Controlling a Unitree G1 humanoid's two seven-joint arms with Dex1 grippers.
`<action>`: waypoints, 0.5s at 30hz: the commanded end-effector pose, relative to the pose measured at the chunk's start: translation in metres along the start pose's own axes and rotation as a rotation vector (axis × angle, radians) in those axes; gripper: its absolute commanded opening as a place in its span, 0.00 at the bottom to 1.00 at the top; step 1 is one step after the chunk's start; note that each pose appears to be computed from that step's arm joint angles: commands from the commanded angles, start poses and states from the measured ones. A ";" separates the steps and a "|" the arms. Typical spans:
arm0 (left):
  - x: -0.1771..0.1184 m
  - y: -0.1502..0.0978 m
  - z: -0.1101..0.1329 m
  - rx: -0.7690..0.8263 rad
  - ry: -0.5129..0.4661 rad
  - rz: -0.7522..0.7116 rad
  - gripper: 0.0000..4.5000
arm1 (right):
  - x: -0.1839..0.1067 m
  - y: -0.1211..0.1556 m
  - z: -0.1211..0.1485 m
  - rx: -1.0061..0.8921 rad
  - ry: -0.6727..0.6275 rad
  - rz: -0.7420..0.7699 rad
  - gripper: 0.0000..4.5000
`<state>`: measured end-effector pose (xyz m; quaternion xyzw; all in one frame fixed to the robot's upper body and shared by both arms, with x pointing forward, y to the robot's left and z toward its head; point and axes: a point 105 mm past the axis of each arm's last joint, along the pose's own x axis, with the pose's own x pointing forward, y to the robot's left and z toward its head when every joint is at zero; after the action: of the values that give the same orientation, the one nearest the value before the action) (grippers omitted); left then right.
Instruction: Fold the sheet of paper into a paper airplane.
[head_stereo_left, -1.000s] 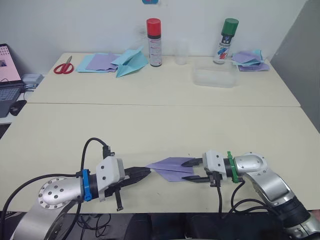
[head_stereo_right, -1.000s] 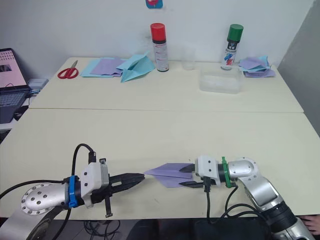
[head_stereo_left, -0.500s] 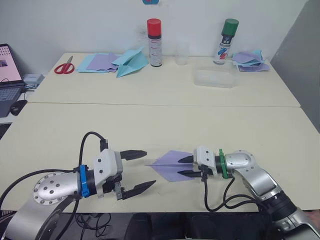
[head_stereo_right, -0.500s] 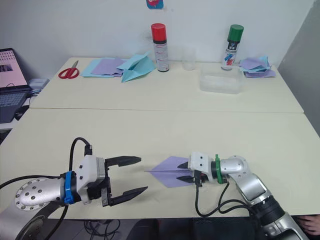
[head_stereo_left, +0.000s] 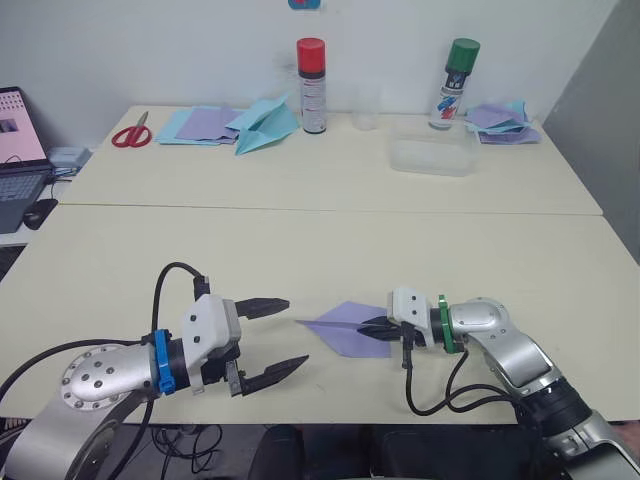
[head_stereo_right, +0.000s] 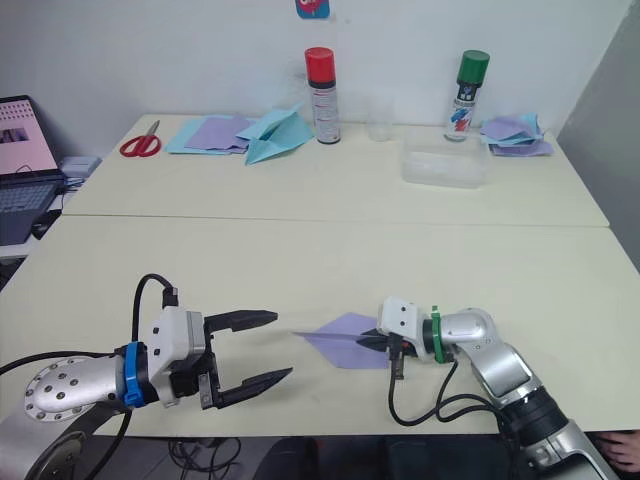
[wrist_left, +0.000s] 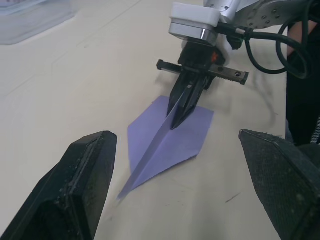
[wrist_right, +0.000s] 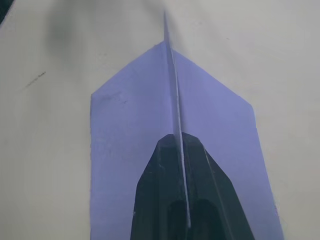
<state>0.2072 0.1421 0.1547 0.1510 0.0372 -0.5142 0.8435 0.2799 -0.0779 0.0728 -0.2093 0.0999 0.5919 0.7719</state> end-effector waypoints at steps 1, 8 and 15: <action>0.004 0.009 0.015 -0.004 -0.035 0.039 0.96 | -0.026 -0.035 0.019 0.057 -0.075 -0.253 0.00; 0.031 0.032 0.044 -0.022 -0.087 0.041 0.96 | -0.082 -0.091 -0.013 0.302 0.018 -0.798 0.00; 0.044 0.045 0.062 0.055 -0.081 -0.015 0.96 | -0.102 -0.086 -0.053 0.495 0.166 -0.962 0.00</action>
<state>0.2606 0.1045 0.2114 0.1414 -0.0034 -0.5272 0.8379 0.3423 -0.1975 0.0854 -0.0944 0.1776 0.1433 0.9690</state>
